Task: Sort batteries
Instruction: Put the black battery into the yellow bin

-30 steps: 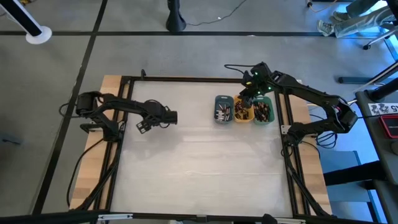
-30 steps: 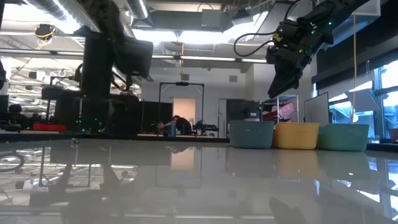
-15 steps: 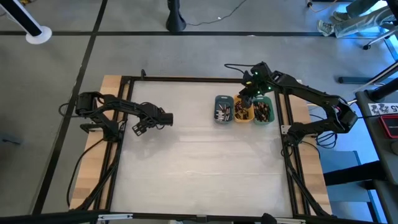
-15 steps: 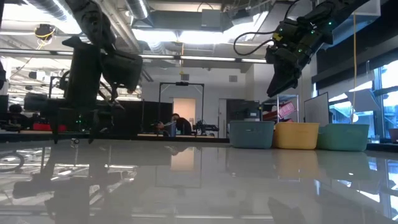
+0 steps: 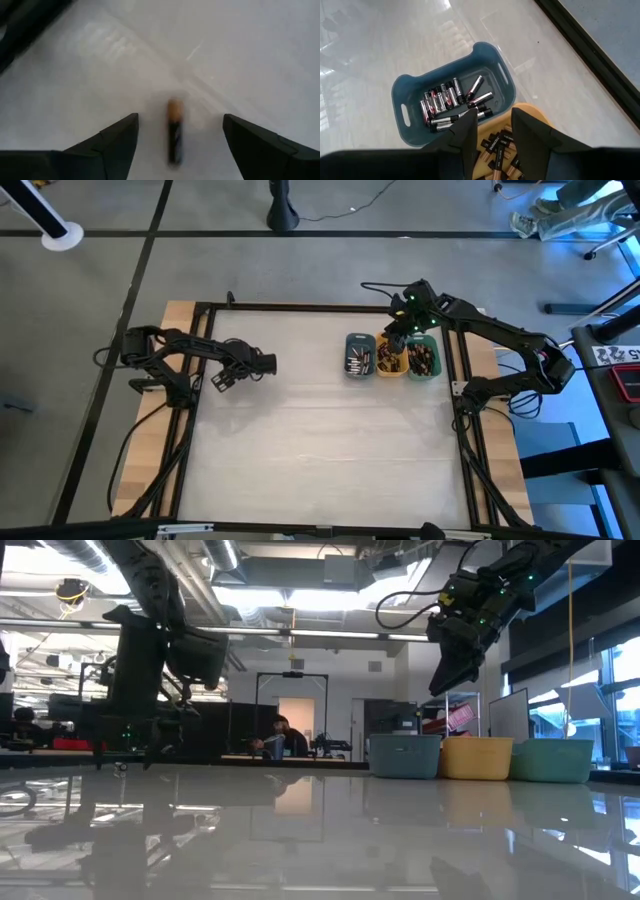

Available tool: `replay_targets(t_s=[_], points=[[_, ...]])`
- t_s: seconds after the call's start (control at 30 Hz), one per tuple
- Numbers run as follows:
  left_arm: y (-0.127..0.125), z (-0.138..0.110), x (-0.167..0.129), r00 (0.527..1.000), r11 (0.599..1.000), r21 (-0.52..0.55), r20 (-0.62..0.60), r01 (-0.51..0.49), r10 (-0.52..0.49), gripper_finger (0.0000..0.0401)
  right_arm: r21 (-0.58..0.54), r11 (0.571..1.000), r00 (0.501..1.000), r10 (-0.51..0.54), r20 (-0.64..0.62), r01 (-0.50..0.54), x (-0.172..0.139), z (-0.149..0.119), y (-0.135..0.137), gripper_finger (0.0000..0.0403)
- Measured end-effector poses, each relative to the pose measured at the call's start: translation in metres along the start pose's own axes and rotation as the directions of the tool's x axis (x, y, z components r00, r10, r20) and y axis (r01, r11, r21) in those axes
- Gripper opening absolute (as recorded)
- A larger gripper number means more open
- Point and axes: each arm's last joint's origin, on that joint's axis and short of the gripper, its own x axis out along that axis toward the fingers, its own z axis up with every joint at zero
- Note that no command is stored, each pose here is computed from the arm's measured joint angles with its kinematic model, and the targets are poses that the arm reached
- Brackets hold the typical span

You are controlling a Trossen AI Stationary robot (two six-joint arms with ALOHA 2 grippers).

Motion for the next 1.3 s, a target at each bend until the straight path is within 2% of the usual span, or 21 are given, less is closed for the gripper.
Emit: replay_targets(t_s=[0.27,0.77,1.3], points=[[-0.002,-0.001,0.000,1.000,1.000,0.023,-0.012,0.019,-0.019,0.0222,-0.001,1.000,1.000,-0.001,0.001,0.001,0.000,0.000,0.000,0.0122],[0.007,-0.008,-0.005,0.999,0.998,0.056,-0.026,-0.017,0.019,0.0182,0.002,1.000,1.000,0.001,-0.005,-0.001,0.000,-0.001,0.000,0.0122],[0.005,-0.011,-0.001,1.000,0.996,0.092,0.000,-0.017,0.018,0.0090,0.007,1.000,1.000,0.003,-0.021,-0.003,0.000,-0.002,0.000,0.0122]])
